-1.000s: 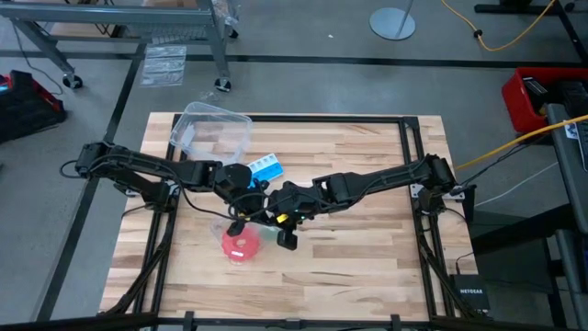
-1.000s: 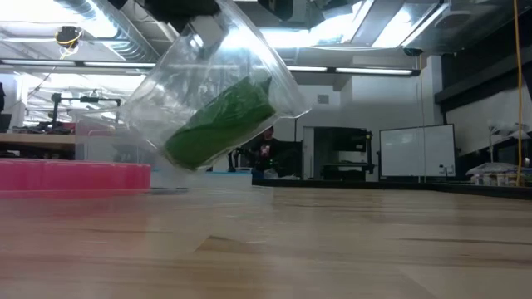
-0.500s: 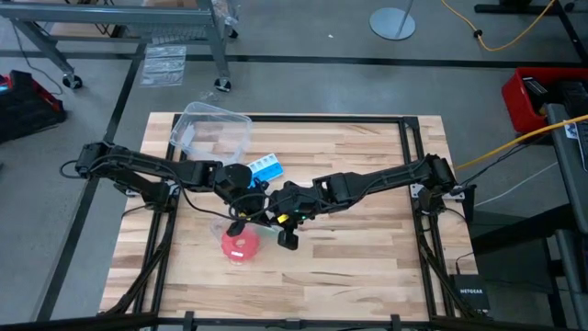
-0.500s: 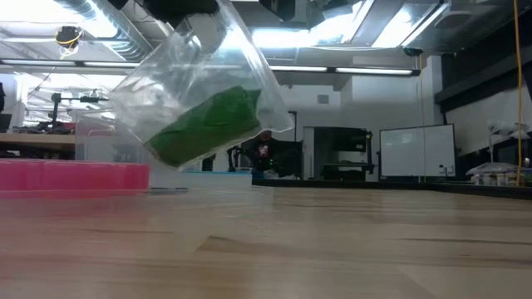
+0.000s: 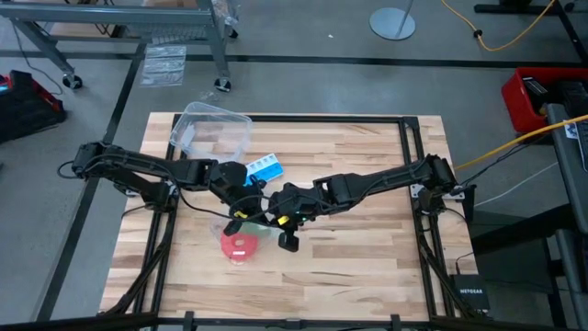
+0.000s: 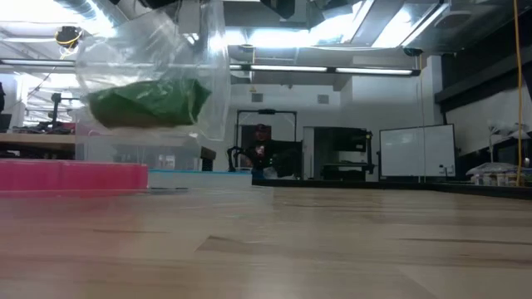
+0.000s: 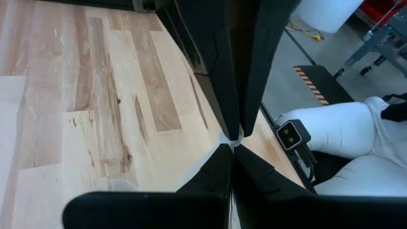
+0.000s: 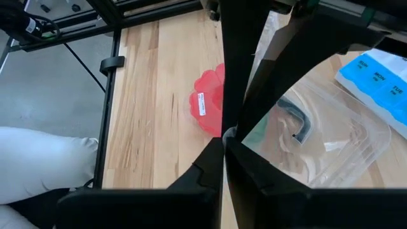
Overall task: Roll bandage
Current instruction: Close the transparent zip bag
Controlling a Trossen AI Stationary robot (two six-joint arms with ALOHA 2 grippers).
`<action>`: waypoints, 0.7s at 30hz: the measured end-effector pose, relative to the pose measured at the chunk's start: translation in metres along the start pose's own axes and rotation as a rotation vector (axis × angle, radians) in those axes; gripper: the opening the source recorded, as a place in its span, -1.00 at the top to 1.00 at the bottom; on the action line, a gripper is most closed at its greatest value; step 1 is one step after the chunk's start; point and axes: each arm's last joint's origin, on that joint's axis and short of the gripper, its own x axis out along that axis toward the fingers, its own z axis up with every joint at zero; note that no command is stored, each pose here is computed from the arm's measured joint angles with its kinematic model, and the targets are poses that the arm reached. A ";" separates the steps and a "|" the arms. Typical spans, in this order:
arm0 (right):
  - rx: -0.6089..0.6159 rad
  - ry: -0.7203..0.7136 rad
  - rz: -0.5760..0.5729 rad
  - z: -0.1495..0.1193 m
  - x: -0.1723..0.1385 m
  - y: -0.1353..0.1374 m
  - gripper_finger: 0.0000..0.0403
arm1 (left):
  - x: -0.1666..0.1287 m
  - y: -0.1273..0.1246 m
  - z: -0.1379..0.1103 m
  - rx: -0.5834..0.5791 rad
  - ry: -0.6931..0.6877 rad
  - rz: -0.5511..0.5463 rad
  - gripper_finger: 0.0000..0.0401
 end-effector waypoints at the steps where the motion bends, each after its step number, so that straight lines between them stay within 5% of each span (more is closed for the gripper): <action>1: 0.000 0.000 0.000 0.000 0.000 0.000 0.90 | 0.000 0.000 0.000 0.001 0.000 0.000 1.00; 21: 0.004 0.001 -0.001 0.000 0.001 0.000 0.89 | 0.000 0.000 0.000 -0.013 -0.004 0.019 1.00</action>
